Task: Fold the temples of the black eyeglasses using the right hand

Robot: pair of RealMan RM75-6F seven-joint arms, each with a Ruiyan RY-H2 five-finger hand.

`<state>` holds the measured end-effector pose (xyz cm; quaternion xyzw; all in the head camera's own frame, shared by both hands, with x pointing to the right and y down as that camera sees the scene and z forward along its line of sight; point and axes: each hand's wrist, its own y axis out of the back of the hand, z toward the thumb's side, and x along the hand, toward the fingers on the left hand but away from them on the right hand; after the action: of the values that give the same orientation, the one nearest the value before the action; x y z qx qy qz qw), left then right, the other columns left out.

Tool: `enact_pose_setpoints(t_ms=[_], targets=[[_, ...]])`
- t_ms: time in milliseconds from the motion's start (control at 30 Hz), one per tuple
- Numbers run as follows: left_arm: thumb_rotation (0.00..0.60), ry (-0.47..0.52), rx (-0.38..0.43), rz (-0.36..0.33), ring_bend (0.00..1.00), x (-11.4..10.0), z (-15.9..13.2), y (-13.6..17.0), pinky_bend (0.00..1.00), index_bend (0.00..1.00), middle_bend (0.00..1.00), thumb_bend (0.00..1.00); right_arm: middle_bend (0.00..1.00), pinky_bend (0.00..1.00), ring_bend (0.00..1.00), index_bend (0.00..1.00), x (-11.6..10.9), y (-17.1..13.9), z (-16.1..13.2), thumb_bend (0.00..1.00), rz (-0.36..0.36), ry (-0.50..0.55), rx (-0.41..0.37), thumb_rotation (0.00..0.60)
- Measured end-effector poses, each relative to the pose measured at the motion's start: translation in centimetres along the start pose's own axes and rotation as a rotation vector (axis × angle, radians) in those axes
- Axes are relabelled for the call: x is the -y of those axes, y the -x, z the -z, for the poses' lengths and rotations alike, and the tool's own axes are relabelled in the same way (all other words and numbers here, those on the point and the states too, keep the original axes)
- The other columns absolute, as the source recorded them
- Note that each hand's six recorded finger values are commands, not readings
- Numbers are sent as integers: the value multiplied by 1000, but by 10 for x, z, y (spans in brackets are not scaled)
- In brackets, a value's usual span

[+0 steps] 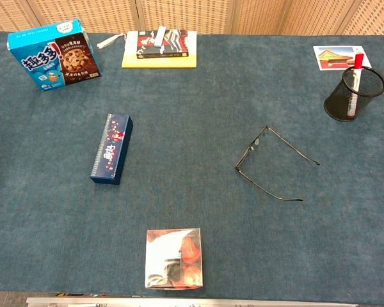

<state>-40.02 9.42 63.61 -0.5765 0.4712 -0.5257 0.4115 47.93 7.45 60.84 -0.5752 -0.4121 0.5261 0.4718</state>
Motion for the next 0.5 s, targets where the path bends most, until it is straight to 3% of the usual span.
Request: enact_pose_setpoints(t_ms=[500], targets=[[600,-6,-30,-2,295,-2,4,8,348,368,297,0,163,216,55,177,5,6,4,59,-18,-10,22,600]])
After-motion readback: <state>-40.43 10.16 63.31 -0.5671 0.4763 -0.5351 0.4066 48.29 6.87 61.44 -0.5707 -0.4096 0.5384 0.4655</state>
